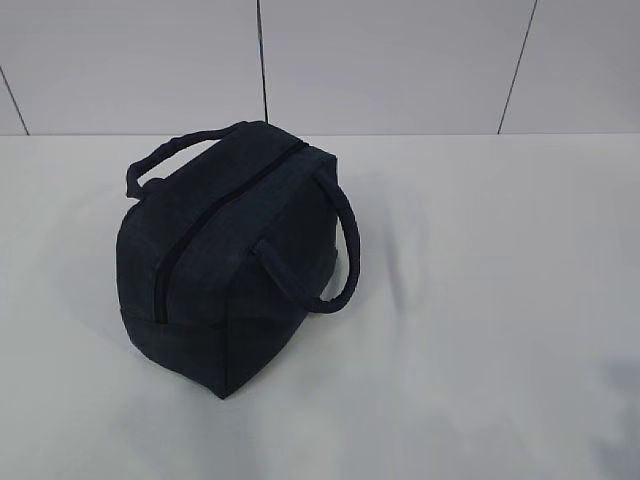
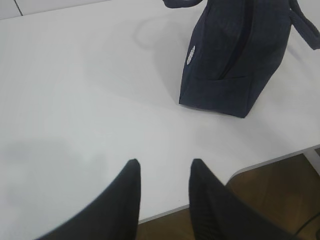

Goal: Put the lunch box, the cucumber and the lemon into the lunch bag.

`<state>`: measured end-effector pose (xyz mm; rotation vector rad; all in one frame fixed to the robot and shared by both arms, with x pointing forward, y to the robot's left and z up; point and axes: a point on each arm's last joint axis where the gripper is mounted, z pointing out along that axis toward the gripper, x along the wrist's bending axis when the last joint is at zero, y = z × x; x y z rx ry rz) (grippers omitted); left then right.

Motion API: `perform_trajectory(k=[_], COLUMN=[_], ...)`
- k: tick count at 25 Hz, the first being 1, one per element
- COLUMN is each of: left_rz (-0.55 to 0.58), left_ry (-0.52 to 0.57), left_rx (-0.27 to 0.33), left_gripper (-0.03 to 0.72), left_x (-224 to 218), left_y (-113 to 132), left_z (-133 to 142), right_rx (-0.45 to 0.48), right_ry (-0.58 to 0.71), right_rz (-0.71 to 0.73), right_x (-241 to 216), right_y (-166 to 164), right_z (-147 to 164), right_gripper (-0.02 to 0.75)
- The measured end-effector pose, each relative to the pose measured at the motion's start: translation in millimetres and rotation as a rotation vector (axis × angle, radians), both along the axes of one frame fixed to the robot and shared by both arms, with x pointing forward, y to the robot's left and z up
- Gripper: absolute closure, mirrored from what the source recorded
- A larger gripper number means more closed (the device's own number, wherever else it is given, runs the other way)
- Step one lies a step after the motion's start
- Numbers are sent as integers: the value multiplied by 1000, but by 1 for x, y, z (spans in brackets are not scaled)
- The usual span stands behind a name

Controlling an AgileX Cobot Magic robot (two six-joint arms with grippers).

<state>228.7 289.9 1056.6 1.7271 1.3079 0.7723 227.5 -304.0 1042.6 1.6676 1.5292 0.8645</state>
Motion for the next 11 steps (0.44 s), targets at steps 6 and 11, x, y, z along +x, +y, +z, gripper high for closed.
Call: perform_trajectory(k=[6, 11], left_rz=[0, -1], left_ry=[0, 0], left_rx=[0, -2], left_gripper=[452, 452], left_x=[0, 0], left_y=[0, 0], left_z=[0, 0], right_rx=[0, 0], right_ry=[0, 0], right_rz=[0, 0], right_x=[0, 0], right_y=[0, 0], right_z=[0, 0], right_gripper=[297, 297])
